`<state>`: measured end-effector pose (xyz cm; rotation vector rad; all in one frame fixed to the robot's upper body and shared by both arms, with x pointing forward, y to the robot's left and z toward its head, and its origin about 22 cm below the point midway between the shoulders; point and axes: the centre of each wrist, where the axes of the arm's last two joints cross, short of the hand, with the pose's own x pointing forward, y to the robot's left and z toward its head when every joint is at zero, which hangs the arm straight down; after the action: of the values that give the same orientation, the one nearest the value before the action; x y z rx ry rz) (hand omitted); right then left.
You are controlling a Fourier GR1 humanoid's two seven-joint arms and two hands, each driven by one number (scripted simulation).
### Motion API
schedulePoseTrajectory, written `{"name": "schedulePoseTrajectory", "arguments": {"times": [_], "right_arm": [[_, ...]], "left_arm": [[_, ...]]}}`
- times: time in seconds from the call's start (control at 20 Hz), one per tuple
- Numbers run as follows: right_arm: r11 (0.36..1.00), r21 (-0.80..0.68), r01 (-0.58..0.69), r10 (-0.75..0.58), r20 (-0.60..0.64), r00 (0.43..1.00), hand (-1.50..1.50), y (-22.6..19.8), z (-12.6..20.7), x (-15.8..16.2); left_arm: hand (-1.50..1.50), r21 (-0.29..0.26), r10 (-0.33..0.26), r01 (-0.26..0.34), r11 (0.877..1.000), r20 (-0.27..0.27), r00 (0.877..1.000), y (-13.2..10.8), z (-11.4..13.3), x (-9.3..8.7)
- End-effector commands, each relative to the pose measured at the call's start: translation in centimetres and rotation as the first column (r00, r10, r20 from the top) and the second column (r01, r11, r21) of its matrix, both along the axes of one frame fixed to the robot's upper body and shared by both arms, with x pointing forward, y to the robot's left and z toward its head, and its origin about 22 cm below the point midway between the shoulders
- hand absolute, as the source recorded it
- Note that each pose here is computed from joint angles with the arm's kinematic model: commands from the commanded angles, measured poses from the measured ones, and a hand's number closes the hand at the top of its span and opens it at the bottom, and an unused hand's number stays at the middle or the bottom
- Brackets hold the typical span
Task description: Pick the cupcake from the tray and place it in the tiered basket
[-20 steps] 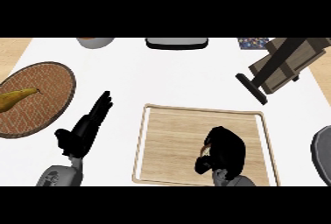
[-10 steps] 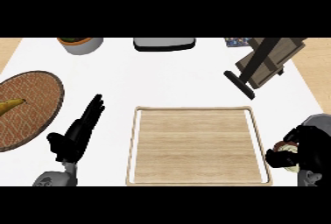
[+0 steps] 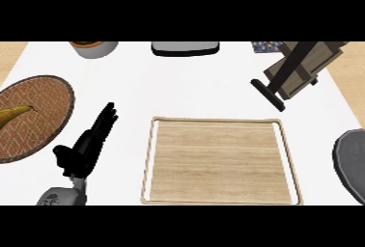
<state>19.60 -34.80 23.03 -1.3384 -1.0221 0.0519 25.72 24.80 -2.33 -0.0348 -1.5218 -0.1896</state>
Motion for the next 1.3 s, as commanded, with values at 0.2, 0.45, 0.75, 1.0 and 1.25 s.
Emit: {"name": "schedulePoseTrajectory", "arguments": {"times": [0.2, 0.45, 0.75, 1.0, 1.25], "right_arm": [[1.0, -0.016, 0.023, -0.021, 0.065, 0.998, 1.5, -2.4, 12.4, -1.6], [0.998, 0.026, 0.06, -0.063, 0.123, 0.99, 1.5, -3.3, 17.5, 1.6], [0.995, 0.082, 0.052, -0.06, 0.097, 0.993, 1.5, -5.6, 19.9, 6.0], [0.993, 0.113, 0.04, -0.052, 0.098, 0.994, 1.5, -4.7, 20.9, 10.3], [0.989, 0.144, -0.014, 0.01, 0.027, 1.0, 1.5, -4.0, 18.0, 15.8]], "left_arm": [[0.0, -0.007, -0.056, 0.056, 0.998, -0.002, 0.998, -0.8, -0.4, 0.1], [0.0, 0.008, -0.084, 0.084, 0.996, 0.009, 0.996, -1.4, 0.0, 0.8], [0.0, -0.002, -0.109, 0.11, 0.994, 0.027, 0.994, -4.2, 1.7, 2.6], [0.0, 0.008, -0.13, 0.13, 0.992, 0.024, 0.991, -3.7, 0.6, 2.0], [0.0, -0.007, -0.136, 0.137, 0.991, 0.033, 0.99, -4.0, 2.0, 2.5]]}}
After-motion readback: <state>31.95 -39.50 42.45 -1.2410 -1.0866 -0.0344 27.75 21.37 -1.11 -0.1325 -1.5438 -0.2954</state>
